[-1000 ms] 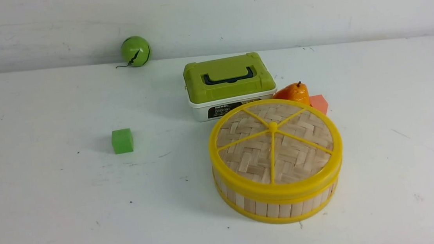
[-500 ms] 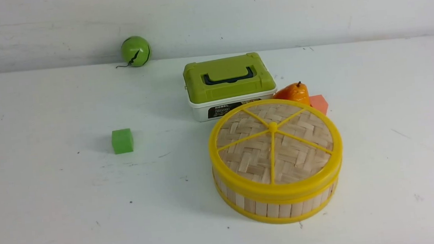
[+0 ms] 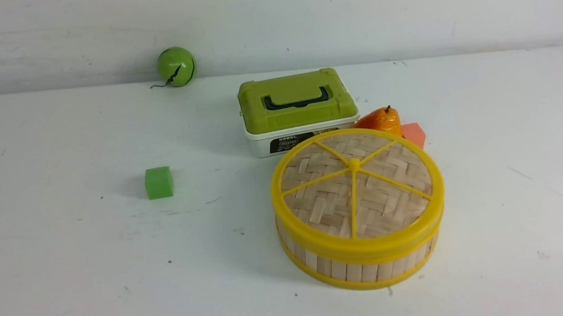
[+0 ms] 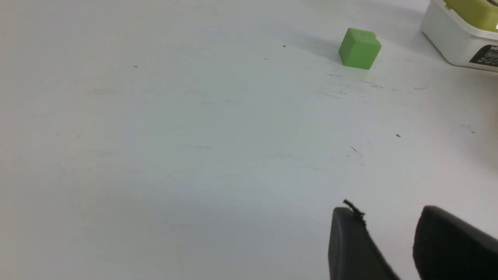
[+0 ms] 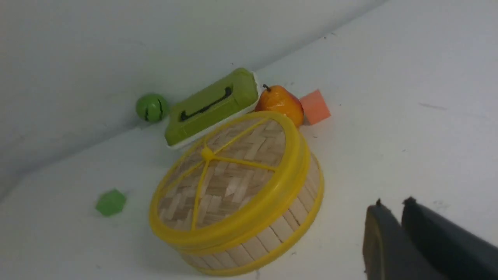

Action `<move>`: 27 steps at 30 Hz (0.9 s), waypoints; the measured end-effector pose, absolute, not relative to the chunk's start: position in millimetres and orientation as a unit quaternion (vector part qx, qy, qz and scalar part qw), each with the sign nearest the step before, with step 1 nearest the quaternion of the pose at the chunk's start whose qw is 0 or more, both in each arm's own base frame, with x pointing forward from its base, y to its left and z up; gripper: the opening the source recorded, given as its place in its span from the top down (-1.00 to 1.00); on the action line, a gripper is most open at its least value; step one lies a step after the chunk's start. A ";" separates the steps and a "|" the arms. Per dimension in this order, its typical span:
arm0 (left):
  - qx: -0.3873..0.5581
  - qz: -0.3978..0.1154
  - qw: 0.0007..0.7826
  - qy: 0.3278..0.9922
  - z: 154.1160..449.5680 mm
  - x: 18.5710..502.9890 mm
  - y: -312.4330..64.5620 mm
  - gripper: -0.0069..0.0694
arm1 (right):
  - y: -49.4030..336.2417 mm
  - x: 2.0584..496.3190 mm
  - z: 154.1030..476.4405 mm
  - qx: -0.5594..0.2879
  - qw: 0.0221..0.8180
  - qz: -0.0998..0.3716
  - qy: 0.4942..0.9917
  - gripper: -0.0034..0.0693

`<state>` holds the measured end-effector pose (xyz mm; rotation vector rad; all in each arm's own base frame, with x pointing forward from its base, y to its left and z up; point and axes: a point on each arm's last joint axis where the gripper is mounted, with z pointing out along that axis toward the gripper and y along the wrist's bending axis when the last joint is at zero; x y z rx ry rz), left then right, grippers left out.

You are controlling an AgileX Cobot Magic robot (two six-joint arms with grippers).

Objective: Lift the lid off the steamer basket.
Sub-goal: Use the right arm to lift the lid of the steamer

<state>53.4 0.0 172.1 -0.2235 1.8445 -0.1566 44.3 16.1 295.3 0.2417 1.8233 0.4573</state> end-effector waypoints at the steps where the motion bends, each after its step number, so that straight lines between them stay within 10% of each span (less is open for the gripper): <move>1: -0.096 -0.067 0.596 0.794 172.1 53.4 0.0 0.19 | 16.4 44.6 294.2 0.097 0.580 0.192 0.786 0.84; 7: -0.096 -0.067 0.596 0.794 172.1 53.4 0.0 0.19 | 21.6 90.4 379.3 -0.131 0.428 0.067 0.892 0.97; 27: -0.096 -0.067 0.596 0.794 172.1 53.4 0.0 0.19 | 140.0 265.4 372.6 -0.345 0.217 0.117 0.905 0.85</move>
